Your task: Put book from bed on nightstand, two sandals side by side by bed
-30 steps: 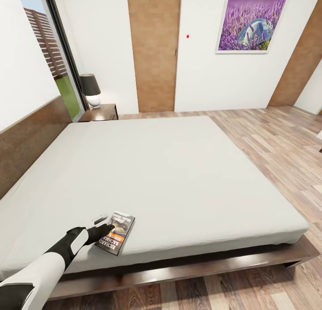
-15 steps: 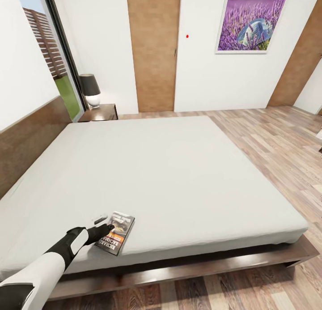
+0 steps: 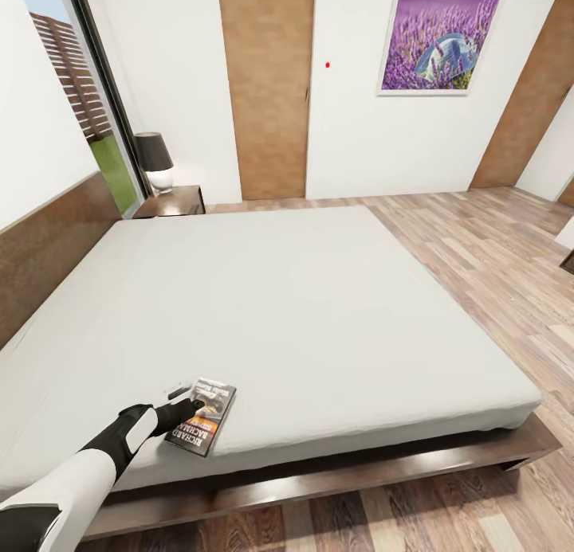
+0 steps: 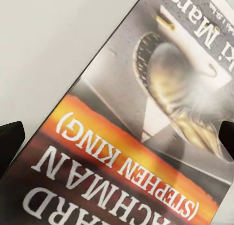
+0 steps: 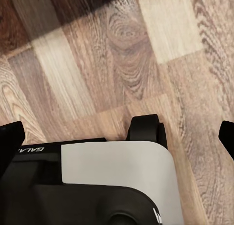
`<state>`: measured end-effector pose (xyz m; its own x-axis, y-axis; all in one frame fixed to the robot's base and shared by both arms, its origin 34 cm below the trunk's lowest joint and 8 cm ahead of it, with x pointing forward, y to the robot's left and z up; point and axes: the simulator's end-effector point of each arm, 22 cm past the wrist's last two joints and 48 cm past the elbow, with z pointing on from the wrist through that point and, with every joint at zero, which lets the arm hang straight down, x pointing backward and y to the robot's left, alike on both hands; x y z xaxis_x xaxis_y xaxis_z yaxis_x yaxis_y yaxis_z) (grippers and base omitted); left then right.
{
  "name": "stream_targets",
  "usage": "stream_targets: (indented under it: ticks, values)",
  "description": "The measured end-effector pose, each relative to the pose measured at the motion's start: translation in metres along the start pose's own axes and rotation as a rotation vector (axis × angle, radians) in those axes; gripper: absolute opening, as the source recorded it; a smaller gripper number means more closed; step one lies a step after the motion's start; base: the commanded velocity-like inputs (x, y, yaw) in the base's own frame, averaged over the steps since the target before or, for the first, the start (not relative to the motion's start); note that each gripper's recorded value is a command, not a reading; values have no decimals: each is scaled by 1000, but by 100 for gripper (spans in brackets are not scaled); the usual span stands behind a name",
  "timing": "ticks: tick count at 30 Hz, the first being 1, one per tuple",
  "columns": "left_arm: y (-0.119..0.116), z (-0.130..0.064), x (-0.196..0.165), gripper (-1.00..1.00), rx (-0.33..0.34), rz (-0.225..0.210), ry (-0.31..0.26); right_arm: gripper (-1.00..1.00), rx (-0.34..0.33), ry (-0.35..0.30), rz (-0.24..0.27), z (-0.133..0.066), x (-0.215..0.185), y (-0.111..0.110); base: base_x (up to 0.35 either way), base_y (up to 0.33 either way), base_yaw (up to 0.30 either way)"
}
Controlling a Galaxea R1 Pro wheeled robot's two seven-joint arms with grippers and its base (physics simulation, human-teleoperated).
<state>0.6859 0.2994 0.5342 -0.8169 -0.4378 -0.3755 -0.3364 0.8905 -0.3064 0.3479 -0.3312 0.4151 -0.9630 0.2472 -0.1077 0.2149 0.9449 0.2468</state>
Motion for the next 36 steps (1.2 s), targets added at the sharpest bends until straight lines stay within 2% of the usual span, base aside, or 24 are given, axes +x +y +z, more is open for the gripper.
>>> stream_targets:
  ticks: [36]
  values:
    - [0,0,0,100,0,-1,0,100,1,0,-1,0,0,0,0,0,-22]
